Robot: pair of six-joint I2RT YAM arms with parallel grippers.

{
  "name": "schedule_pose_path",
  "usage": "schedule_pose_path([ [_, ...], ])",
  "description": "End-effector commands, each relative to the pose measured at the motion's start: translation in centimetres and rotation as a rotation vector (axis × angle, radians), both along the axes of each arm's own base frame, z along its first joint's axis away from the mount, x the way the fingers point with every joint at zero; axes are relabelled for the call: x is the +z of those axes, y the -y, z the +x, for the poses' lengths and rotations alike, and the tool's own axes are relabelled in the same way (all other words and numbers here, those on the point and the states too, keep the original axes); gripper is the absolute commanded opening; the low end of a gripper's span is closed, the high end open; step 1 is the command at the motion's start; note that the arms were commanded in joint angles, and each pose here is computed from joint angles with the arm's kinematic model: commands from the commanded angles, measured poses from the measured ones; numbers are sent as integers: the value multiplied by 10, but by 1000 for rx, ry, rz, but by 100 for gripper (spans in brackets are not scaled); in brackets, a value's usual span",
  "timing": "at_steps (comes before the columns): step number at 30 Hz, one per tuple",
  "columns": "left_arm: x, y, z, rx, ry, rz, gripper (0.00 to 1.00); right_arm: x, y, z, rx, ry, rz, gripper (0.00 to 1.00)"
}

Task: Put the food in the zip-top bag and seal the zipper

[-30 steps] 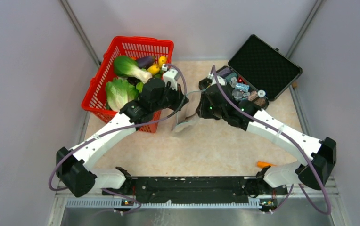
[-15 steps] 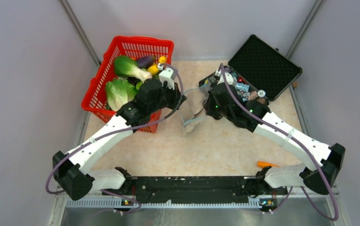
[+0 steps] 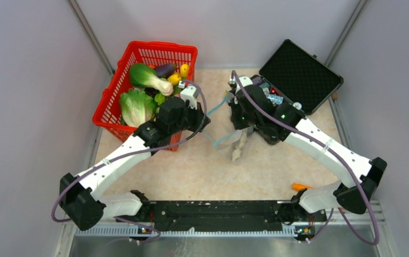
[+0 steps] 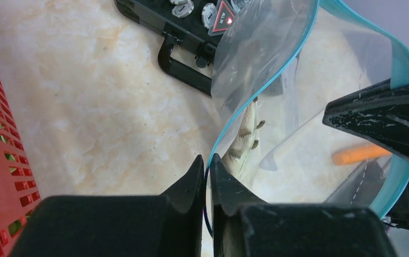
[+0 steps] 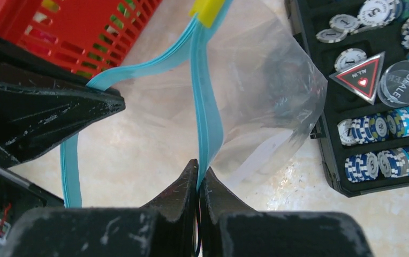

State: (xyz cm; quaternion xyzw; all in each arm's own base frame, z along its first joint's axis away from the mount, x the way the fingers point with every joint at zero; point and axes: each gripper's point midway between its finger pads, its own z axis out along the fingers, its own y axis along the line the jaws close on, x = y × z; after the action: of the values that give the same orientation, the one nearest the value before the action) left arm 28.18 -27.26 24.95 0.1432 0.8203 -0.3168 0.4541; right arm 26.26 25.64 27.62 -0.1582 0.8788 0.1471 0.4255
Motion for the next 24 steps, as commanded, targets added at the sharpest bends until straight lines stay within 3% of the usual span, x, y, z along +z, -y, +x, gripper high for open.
schedule_pose_path([
  [1, 13, -3, 1, 27, 32, -38, 15, 6, -14, -1, 115, 2, -28, 0],
  [3, 9, -4, 3, 35, 29, -24, 34, -9, -18, 5, 100, -29, -54, 0],
  [4, 6, -5, 5, 46, 26, -15, 39, -17, -20, 8, 89, -41, -62, 0],
  [14, 16, -22, 12, 112, 69, 32, 62, -32, -39, 23, 55, -56, 3, 0],
  [18, 31, -42, 17, 182, 138, 56, 84, -29, -42, 27, 47, -47, 25, 0],
  [22, 55, -74, 24, 264, 211, 75, 98, -30, -44, 27, 48, -54, 49, 0],
  [24, 67, -88, 27, 281, 230, 56, 99, -31, -46, 26, 52, -55, 59, 0],
])
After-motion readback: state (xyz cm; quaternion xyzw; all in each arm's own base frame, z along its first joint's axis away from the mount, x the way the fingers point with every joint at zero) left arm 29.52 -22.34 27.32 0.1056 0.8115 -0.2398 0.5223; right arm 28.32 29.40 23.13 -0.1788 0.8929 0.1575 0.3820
